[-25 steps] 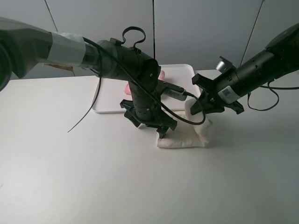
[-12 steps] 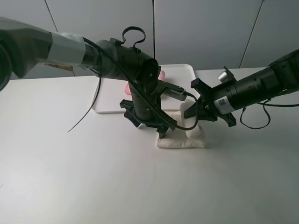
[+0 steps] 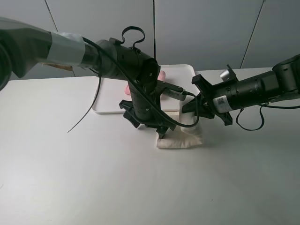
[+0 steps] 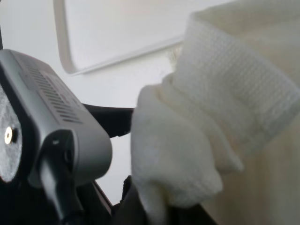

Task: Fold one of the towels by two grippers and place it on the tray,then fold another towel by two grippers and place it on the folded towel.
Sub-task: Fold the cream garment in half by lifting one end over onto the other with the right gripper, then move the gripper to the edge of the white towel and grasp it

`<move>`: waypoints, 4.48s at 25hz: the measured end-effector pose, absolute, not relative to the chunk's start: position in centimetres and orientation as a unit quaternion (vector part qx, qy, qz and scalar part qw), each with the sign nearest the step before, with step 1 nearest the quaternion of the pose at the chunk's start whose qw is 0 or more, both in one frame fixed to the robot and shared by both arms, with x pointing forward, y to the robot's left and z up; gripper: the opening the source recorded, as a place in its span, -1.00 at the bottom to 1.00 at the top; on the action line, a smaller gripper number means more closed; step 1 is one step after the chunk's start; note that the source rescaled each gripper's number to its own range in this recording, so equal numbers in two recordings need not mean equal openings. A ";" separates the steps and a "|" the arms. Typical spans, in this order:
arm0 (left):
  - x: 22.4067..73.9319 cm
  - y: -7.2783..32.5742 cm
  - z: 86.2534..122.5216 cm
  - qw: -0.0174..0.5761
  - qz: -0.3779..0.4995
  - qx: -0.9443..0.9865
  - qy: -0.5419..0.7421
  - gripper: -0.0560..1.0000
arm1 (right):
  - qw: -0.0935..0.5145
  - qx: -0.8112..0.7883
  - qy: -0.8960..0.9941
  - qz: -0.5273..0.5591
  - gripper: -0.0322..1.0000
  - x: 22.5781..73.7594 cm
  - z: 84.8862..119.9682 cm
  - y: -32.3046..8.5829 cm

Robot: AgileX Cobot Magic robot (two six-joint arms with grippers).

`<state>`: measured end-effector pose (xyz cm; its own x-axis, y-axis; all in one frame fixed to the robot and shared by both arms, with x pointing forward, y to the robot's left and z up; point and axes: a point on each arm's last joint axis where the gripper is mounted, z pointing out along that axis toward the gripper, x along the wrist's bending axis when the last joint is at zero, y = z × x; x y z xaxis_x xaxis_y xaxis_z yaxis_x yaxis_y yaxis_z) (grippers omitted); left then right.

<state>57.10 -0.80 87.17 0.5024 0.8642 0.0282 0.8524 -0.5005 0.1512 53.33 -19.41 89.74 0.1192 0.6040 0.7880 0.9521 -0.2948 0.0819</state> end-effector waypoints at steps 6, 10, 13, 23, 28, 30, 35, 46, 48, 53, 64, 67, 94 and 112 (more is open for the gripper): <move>57.2 -0.7 87.2 0.054 0.050 0.867 0.493 0.98 | 0.271 -0.711 -0.523 -0.383 -0.84 53.5 87.8 -18.9; 57.2 -0.7 87.3 0.052 0.051 0.868 0.492 0.98 | 0.277 -0.707 -0.520 -0.390 -0.84 53.6 87.4 -18.8; 57.2 -0.7 87.3 0.051 0.051 0.868 0.491 0.98 | 0.277 -0.705 -0.522 -0.391 -0.84 53.6 87.4 -18.8; 57.3 -0.2 88.1 0.049 0.054 0.873 0.482 0.98 | 0.282 -0.696 -0.527 -0.397 -0.84 53.5 87.5 -18.7; 58.2 1.0 90.7 0.069 0.062 0.865 0.493 0.98 | 0.281 -0.696 -0.526 -0.402 -0.84 53.6 87.5 -18.7; 58.8 1.9 92.2 0.082 0.068 0.858 0.502 0.98 | 0.280 -0.696 -0.525 -0.403 -0.84 53.6 87.5 -18.7; 59.9 4.2 95.1 0.100 0.081 0.847 0.515 0.97 | 0.280 -0.695 -0.526 -0.403 -0.84 53.6 87.5 -18.7; 60.7 5.9 96.7 0.106 0.089 0.845 0.516 0.97 | 0.277 -0.697 -0.532 -0.394 -0.24 53.4 87.4 -18.0; 60.7 5.8 96.7 0.107 0.090 0.846 0.515 0.97 | 0.280 -0.695 -0.536 -0.390 -0.25 53.2 87.4 -17.5; 60.8 5.8 96.7 0.111 0.092 0.847 0.511 0.97 | 0.282 -0.690 -0.538 -0.394 -0.04 53.4 87.6 -17.1; 60.6 5.9 96.6 0.101 0.090 0.855 0.500 0.97 | 0.209 -0.676 -0.579 -0.405 0.64 54.4 89.4 -17.5; 60.6 5.9 96.6 0.099 0.090 0.856 0.499 0.97 | 0.174 -0.683 -0.600 -0.378 0.65 54.3 89.7 -18.0; 60.5 6.0 96.6 0.091 0.086 0.858 0.497 0.97 | 0.190 -0.703 -0.639 -0.249 0.28 55.2 85.6 -18.4; 60.5 6.0 96.6 0.091 0.087 0.863 0.489 0.98 | 0.233 -0.676 -0.650 -0.257 -0.76 54.9 84.3 -17.7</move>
